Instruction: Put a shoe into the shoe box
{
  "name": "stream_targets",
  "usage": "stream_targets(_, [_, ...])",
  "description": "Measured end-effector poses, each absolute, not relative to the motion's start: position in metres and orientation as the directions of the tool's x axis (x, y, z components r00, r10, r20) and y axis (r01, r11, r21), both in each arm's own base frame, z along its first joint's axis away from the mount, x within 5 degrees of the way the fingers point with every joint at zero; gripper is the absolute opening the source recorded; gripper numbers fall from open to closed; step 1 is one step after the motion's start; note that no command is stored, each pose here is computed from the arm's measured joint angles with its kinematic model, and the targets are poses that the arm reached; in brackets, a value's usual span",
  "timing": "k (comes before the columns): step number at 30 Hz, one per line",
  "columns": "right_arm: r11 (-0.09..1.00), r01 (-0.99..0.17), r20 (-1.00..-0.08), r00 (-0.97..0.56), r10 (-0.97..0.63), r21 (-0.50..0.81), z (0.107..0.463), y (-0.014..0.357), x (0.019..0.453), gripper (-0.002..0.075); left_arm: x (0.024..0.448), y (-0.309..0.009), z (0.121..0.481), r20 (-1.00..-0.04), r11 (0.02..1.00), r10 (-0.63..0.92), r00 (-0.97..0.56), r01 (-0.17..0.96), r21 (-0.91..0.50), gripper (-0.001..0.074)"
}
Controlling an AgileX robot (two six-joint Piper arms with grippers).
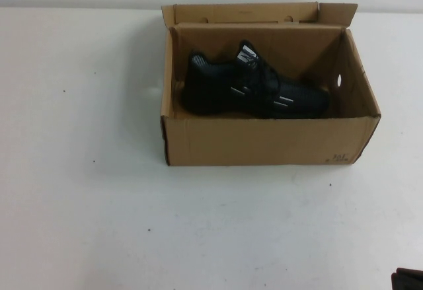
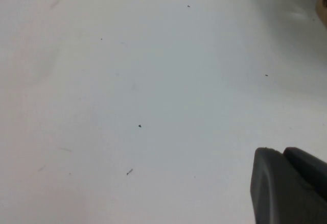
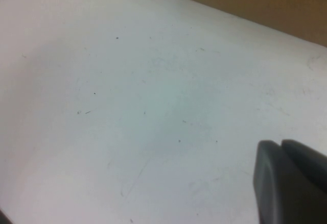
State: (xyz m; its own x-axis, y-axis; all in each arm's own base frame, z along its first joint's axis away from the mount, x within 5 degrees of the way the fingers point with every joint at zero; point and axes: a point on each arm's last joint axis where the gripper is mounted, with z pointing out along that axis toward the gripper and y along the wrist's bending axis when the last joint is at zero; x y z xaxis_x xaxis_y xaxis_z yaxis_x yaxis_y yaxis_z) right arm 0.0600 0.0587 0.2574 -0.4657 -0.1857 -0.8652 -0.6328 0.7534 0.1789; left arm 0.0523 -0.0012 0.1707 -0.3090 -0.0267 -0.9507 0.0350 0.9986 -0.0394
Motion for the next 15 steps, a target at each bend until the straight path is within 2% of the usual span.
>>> stream_targets(15, [0.754,-0.635,-0.872,-0.452,-0.187,0.167,0.2583,0.0578,0.0583,-0.0015,0.0523,-0.0012,0.1707,-0.951,0.999,-0.027,-0.309,0.035,-0.039,-0.0001])
